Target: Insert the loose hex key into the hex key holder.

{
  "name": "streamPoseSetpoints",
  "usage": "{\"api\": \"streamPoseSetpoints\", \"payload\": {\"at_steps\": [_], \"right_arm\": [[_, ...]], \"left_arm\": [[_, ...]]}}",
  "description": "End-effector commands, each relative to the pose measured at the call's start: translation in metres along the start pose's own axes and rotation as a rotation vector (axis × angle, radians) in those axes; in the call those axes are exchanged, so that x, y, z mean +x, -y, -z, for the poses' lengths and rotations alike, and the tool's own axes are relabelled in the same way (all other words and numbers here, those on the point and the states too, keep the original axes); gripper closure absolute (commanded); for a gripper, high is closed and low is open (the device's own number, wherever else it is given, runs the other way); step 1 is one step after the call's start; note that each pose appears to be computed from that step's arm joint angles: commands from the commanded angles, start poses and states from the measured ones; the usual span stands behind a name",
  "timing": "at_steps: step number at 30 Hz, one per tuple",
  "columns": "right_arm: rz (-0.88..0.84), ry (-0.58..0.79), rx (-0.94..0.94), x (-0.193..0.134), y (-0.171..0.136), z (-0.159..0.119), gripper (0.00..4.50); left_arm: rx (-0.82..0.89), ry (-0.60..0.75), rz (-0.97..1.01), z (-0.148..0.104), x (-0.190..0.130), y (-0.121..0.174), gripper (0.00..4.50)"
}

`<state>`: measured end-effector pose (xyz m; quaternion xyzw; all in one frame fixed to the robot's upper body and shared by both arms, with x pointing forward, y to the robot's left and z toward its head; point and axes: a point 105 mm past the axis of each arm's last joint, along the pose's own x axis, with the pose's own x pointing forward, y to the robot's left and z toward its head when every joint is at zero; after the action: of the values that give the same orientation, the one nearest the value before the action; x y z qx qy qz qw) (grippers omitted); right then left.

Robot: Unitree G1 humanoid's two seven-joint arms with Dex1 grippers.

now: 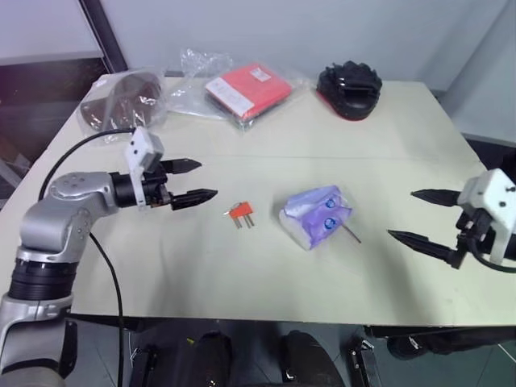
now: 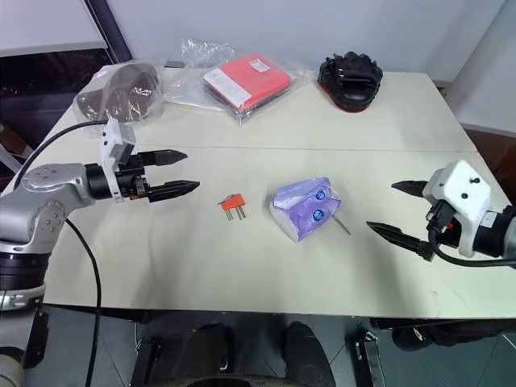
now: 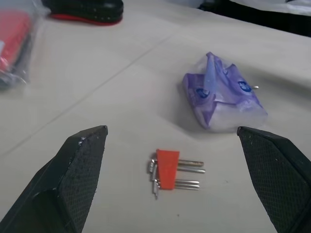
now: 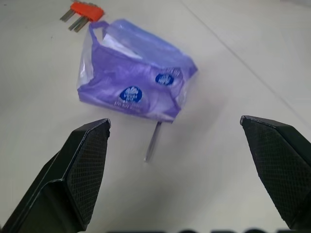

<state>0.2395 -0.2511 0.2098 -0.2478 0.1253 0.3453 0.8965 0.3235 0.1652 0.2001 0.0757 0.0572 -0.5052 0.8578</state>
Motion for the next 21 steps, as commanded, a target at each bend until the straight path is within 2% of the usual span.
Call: {"api": "streamPoseSetpoints", "payload": {"at_steps": [1,5,21], "right_arm": [[0.013,0.037,-0.043,-0.003,0.003,-0.013,0.00],[0.012,0.044,-0.045,-0.001,0.001,-0.015,0.00],[0.002,0.067,-0.055,0.009,-0.007,-0.026,0.00]], "left_arm": [[0.062,0.017,-0.001,-0.014,-0.005,-0.001,0.03],[0.039,0.052,0.006,-0.018,-0.002,0.001,0.03],[0.054,0.039,-0.023,-0.015,0.000,-0.002,0.03]]}}
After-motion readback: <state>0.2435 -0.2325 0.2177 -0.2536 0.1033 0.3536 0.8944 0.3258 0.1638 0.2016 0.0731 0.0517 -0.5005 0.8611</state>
